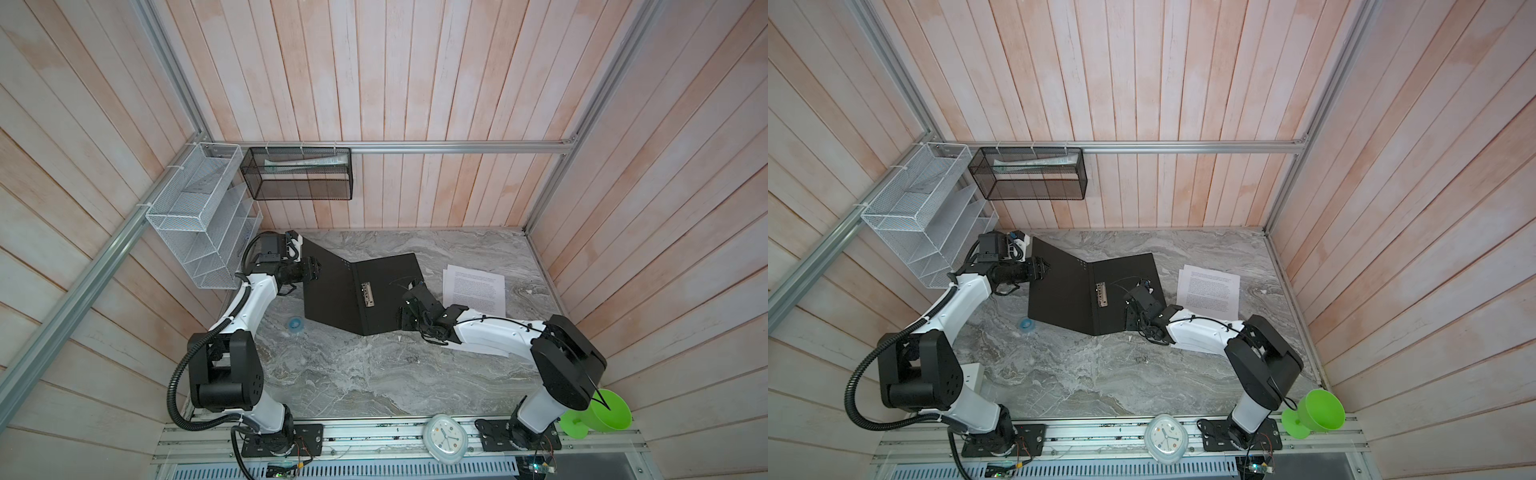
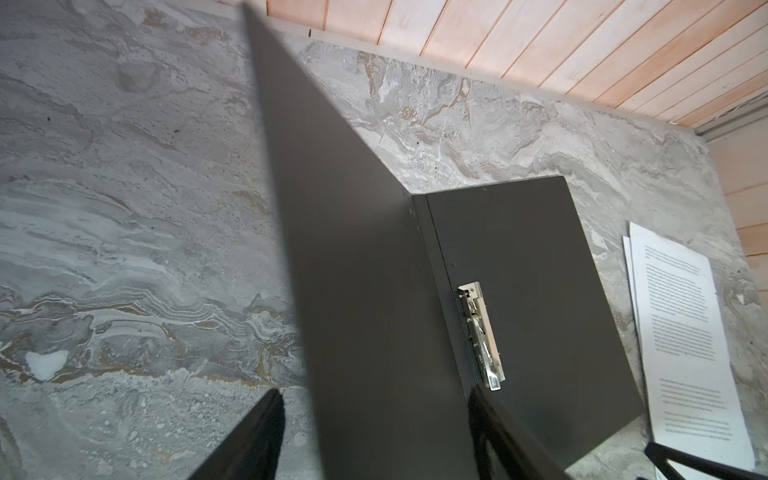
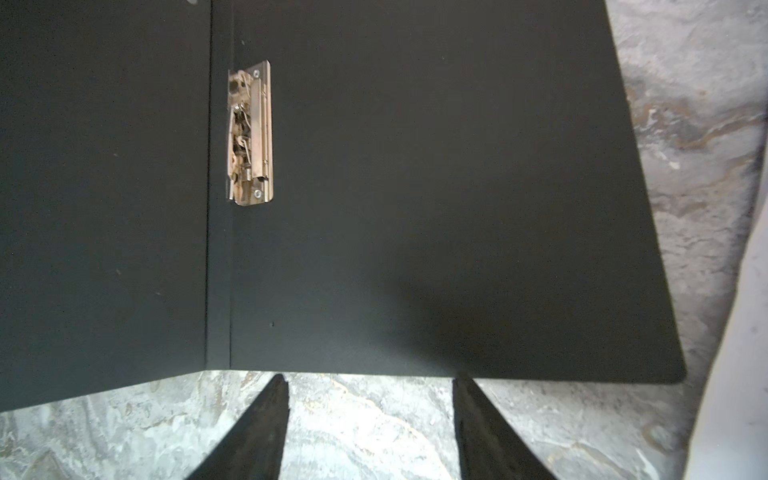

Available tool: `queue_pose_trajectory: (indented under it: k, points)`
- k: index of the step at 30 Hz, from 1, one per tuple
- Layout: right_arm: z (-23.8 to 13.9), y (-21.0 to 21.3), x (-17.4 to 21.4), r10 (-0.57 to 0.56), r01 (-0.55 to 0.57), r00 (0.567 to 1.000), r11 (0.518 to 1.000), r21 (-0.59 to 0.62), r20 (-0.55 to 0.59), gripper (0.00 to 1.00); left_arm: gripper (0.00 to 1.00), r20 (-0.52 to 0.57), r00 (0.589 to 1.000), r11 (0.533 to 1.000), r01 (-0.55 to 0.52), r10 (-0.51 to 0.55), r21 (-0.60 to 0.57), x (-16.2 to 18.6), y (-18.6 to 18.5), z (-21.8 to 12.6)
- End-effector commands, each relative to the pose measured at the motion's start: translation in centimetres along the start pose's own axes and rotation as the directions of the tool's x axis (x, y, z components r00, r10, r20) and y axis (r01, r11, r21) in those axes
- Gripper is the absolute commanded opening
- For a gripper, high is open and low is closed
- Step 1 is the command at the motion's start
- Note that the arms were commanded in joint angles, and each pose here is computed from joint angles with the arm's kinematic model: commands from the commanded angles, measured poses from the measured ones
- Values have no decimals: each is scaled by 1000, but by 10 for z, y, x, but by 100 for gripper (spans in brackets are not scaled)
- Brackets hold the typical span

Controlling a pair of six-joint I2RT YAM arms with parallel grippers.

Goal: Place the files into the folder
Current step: 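Lower the opened cover flat onto the table with the left gripper, then move both grippers over the metal clip in the open black folder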

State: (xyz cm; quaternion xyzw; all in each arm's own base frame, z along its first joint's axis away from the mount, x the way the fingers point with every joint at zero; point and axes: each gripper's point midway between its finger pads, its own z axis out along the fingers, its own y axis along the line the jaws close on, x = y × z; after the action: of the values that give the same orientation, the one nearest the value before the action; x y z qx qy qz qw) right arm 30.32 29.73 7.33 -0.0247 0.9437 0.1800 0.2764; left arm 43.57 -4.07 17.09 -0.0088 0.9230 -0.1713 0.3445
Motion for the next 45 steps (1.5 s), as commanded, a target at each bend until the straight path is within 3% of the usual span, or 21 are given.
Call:
queue_pose_trajectory:
  k: [1,9,12,18,21,28,30,36,42,45]
  points:
    - [6,-3,1,-20,21,999,999,27,-41,61,73,-19,1000,999,-9,10,53,1,-2,8]
    - [15,-8,5,2,0,997,1000,19,-77,61,73,-12,1000,996,7,-6,85,-6,0,26]
    - [14,-9,7,6,-4,996,1000,23,-86,61,74,-22,1000,1000,11,-10,23,-9,13,32]
    - [12,-12,12,19,-16,995,1000,26,-99,61,74,-45,999,1000,20,-20,8,-9,28,46]
    - [13,-14,16,22,-19,994,999,29,-112,61,88,-64,997,998,30,-33,-48,-10,41,48]
    - [19,-12,20,27,-23,990,999,28,-140,61,93,-27,1000,991,-10,7,-130,-21,53,22]
    - [20,-11,21,23,-20,989,999,26,-149,61,100,-10,1000,988,-23,22,-156,-24,54,12]
    - [18,-5,16,20,-17,987,1000,20,-158,61,100,21,998,982,-48,53,-184,-33,49,-12]
    - [10,4,8,25,-26,987,1000,-5,-156,60,100,31,998,988,-57,62,-142,-44,27,-40]
    - [2,11,2,18,-22,987,1000,-21,-158,59,98,49,996,995,-82,80,48,-55,-16,-49]
